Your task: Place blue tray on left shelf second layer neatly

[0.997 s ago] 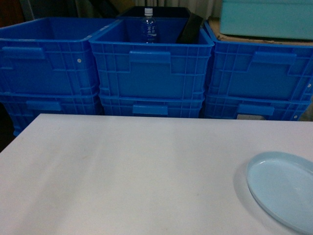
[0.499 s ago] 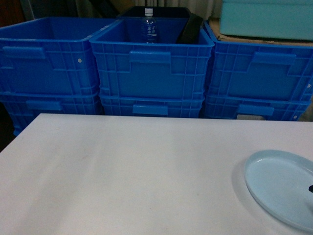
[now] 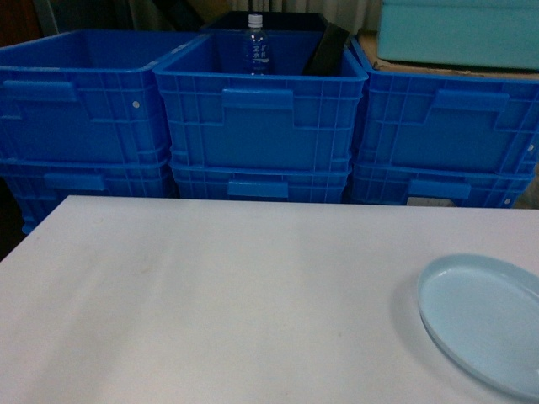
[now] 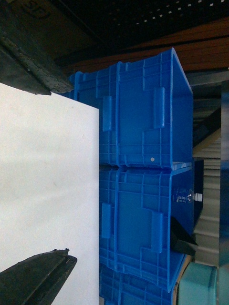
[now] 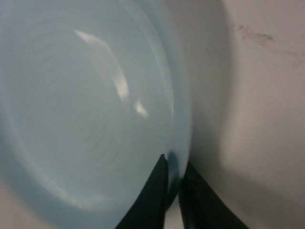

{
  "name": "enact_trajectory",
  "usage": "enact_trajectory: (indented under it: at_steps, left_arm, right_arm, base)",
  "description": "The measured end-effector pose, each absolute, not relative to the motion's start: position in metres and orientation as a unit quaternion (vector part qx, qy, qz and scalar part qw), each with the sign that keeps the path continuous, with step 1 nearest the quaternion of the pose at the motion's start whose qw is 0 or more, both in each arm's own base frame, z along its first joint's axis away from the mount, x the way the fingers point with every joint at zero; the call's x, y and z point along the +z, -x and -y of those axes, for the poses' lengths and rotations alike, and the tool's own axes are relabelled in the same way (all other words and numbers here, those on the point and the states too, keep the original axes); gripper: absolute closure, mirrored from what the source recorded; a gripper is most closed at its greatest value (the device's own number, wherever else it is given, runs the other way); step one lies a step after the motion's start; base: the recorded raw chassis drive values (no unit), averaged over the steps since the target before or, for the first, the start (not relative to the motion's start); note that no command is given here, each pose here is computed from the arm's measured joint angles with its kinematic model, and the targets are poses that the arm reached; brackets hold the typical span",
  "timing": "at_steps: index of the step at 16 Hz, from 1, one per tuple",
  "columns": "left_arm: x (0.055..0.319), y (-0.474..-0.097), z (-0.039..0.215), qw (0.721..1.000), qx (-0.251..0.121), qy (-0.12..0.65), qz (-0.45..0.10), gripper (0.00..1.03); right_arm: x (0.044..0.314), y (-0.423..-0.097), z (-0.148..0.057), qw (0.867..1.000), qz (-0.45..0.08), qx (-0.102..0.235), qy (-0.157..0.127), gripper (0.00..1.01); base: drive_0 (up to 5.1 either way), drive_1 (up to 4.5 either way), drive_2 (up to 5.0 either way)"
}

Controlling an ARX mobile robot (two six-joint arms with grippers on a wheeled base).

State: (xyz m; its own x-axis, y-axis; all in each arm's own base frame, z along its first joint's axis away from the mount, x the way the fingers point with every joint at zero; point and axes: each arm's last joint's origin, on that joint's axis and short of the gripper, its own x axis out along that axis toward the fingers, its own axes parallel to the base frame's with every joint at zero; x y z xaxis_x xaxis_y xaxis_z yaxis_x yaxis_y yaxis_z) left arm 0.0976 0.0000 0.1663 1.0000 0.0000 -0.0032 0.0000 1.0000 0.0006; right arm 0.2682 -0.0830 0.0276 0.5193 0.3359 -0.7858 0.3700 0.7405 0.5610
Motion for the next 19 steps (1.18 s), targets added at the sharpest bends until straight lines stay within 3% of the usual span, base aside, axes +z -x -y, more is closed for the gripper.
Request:
enact_trajectory:
  at_steps: [1, 4, 6, 7, 9, 11, 12, 13, 17, 19]
  left_arm:
    - [0.166, -0.098, 0.0, 1.0, 0.0, 0.0, -0.002, 0.05]
    - [0.166, -0.098, 0.0, 1.0, 0.0, 0.0, -0.001, 0.05]
    - [0.166, -0.098, 0.0, 1.0, 0.0, 0.0, -0.001, 0.05]
    - [0.166, -0.098, 0.0, 1.0, 0.0, 0.0, -0.001, 0.05]
    - [0.166, -0.098, 0.0, 1.0, 0.0, 0.0, -0.002, 0.05]
    - [0.166, -0.098, 0.0, 1.0, 0.0, 0.0, -0.002, 0.05]
    - [0.166, -0.098, 0.0, 1.0, 0.0, 0.0, -0.002, 0.05]
    - [0.166, -0.098, 0.0, 1.0, 0.001, 0.0, -0.002, 0.05]
    - [0.166, -0.098, 0.0, 1.0, 0.0, 0.0, -0.001, 0.05]
    - [0.166, -0.098, 0.0, 1.0, 0.0, 0.0, -0.002, 0.05]
  right_arm:
    - [0.026, -0.265, 0.086, 0.793, -0.489, -0.012, -0.363, 0.99]
    - [0.031, -0.257, 0.085, 0.798, -0.479, -0.005, -0.365, 0.99]
    - [0.048, -0.248, 0.066, 0.812, -0.473, 0.011, -0.343, 0.99]
    - [0.07, -0.25, 0.052, 0.841, -0.447, 0.034, -0.304, 0.99]
    - [0.156, -0.267, 0.031, 0.918, -0.318, 0.088, -0.218, 0.99]
    - [0.218, -0.267, 0.01, 0.946, -0.233, 0.116, -0.191, 0.99]
    - [0.263, -0.234, -0.019, 0.97, -0.142, 0.107, -0.164, 0.99]
    - [0.251, -0.195, -0.015, 0.981, -0.124, 0.038, -0.145, 0.99]
    - [0.23, -0.189, -0.009, 0.979, -0.128, 0.033, -0.153, 0.99]
    - [0.238, -0.188, -0.011, 0.984, -0.084, 0.043, -0.152, 0.99]
  base:
    - [0.0, 0.0, 0.0]
    - [0.0, 0.0, 0.0]
    - [0.0, 0.0, 0.0]
    - [0.0, 0.0, 0.0]
    - [0.0, 0.0, 0.0]
    - [0.0, 0.0, 0.0]
    - [0.0, 0.0, 0.0]
    - [0.0, 0.0, 0.0]
    - [0.0, 0.0, 0.0]
    - [0.0, 0.0, 0.0]
